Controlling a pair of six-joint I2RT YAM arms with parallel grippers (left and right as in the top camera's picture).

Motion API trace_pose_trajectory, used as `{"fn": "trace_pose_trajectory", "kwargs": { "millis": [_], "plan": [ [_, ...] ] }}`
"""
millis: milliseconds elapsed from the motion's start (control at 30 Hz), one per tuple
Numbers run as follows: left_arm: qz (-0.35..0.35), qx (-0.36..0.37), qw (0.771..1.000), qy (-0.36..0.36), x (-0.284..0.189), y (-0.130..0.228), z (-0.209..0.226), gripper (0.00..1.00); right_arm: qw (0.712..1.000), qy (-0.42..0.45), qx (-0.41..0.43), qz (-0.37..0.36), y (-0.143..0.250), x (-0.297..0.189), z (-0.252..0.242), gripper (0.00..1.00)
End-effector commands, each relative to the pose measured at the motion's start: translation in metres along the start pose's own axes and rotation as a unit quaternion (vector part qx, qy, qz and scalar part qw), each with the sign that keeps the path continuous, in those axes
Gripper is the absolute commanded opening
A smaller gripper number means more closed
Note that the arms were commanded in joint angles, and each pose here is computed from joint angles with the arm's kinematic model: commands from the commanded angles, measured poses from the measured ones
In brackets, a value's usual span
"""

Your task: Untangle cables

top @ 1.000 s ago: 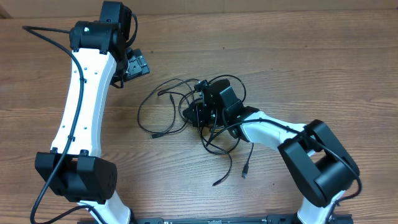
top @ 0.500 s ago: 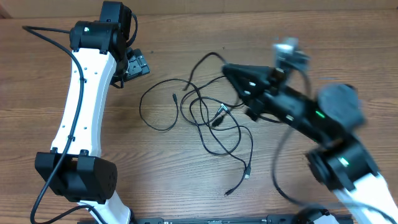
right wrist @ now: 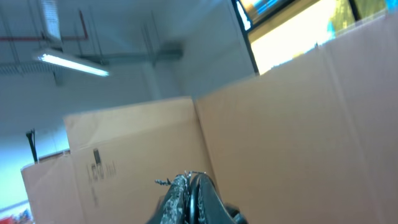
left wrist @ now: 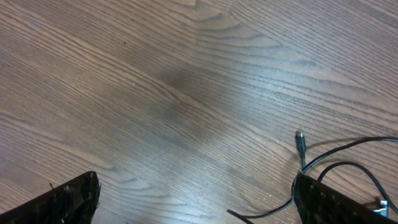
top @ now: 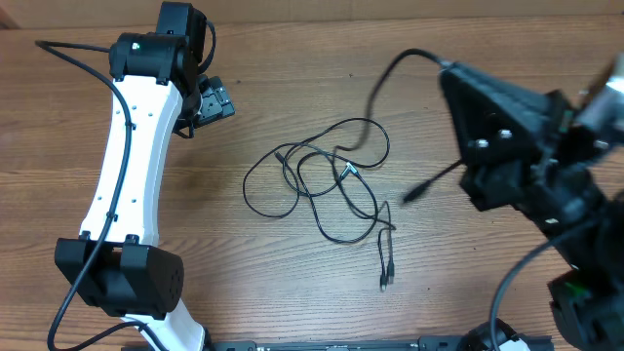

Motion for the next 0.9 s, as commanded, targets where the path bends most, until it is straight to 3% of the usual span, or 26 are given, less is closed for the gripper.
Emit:
{"fn": "trace_pose_trajectory", "kwargs": {
  "millis": [0,400,500,533,567,633,733,833,867],
  "plan": [
    [-0.009,0.004,1.000,0.010,-0.009,0.000,0.001,1.00,0.998,0.020,-0.015,-0.056,-0.036,-0.006,0.006,0.04],
    [-0.010,0.003,1.000,0.011,-0.009,-0.001,0.000,0.99,0.986,0.153,-0.005,-0.068,-0.029,-0.002,-0.034,0.04],
    [0.012,0.003,0.998,0.054,-0.009,0.003,-0.011,1.00,0.985,0.162,-0.013,-0.048,-0.020,0.003,-0.040,0.04],
    [0.037,0.042,0.993,0.100,-0.011,0.010,-0.022,1.00,0.984,0.171,-0.012,-0.037,-0.014,0.004,-0.044,0.04],
    [0.059,0.099,0.981,0.154,-0.015,0.017,-0.035,1.00,0.984,0.175,-0.016,-0.029,-0.010,0.005,-0.046,0.04],
    [0.098,0.251,0.916,0.296,-0.033,0.042,-0.062,1.00,0.981,0.193,-0.021,-0.007,0.001,0.008,-0.056,0.04],
    [0.105,0.348,0.859,0.359,-0.046,0.063,-0.074,1.00,0.978,0.209,-0.021,0.012,0.011,0.011,-0.067,0.04],
    [0.107,0.371,0.847,0.367,-0.049,0.072,-0.080,1.00,0.976,0.216,-0.021,0.024,0.017,0.012,-0.073,0.04],
    [0.105,0.382,0.838,0.375,-0.051,0.075,-0.084,0.96,0.976,0.217,-0.020,0.026,0.018,0.012,-0.073,0.04]
  ]
}}
Point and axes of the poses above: each gripper's point midway between its finger pads, its own x axis out along the fingers, its own z axis along the line the jaws close on, y = z × x, the point moved 5 cm from there along -x, back along the fingers, and after that the axes turned 6 degrees about -x, right-handed, at the moved point
